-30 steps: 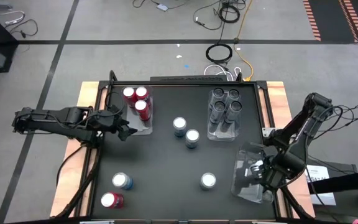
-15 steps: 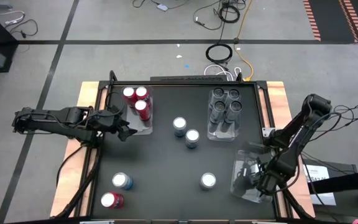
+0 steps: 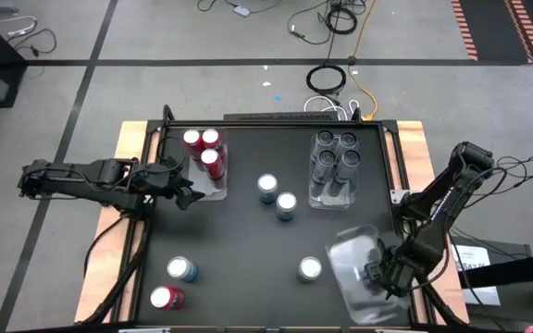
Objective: Sort soda cans
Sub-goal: Move the bottom right transparent bin to the top center of the table
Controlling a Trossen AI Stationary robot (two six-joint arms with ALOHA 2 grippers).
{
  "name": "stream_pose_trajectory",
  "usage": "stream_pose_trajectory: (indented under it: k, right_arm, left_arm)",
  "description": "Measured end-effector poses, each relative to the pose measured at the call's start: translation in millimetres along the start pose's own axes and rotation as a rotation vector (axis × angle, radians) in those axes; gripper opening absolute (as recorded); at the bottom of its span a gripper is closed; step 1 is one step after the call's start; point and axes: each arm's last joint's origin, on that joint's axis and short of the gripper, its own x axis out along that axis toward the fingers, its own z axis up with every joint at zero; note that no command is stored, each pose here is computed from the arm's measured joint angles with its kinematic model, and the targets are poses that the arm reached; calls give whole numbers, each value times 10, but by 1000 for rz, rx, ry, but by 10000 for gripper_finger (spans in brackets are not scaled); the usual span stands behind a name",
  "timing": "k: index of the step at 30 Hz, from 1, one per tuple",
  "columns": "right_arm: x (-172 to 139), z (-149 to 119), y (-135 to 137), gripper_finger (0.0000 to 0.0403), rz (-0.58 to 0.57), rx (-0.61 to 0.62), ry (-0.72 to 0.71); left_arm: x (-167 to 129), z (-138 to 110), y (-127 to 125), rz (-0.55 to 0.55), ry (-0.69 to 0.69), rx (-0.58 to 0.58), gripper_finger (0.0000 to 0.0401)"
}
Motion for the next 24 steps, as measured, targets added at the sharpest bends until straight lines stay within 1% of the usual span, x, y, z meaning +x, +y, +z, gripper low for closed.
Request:
stream_pose_trajectory:
  k: [3, 5, 9, 10, 12, 13, 14, 16, 18, 21, 24]
  right_arm:
    - [-311, -48, -18, 2, -38, 12, -44]
    - [-555, -88, -30, 1, -42, 12, -60]
    - [-1047, -100, -77, 1, -1, 5, -129]
    - [-1158, -93, -78, 1, 36, 3, -151]
    - [-1325, -59, -42, 1, 180, -10, -221]
    - [-1390, -26, -25, 1, 259, -14, -282]
    - [-1449, 13, -1, 1, 337, -9, -356]
    - [-1533, 125, 48, 0, 425, 4, -477]
    - [-1589, 269, 122, 0, 452, 23, -574]
    - [-1662, 532, 251, 0, 444, 30, -708]
    - [-1773, 828, 449, 0, 478, 10, -801]
  left_arm:
    - [0, 6, -7, -8, -6, -2, 382]
    - [0, 11, -13, -13, -11, -3, 382]
    - [0, 11, -14, -14, -10, -3, 382]
    - [0, 10, -14, -16, -8, -3, 382]
    - [0, 10, -15, -17, -7, -3, 382]
    - [0, 10, -15, -17, -7, -3, 382]
    - [0, 10, -15, -17, -8, -3, 382]
    - [0, 11, -15, -18, -8, -3, 382]
    - [-1, 11, -15, -18, -8, -3, 382]
    - [-1, 10, -15, -18, -8, -2, 382]
    - [-1, 14, -12, -9, -20, -2, 382]
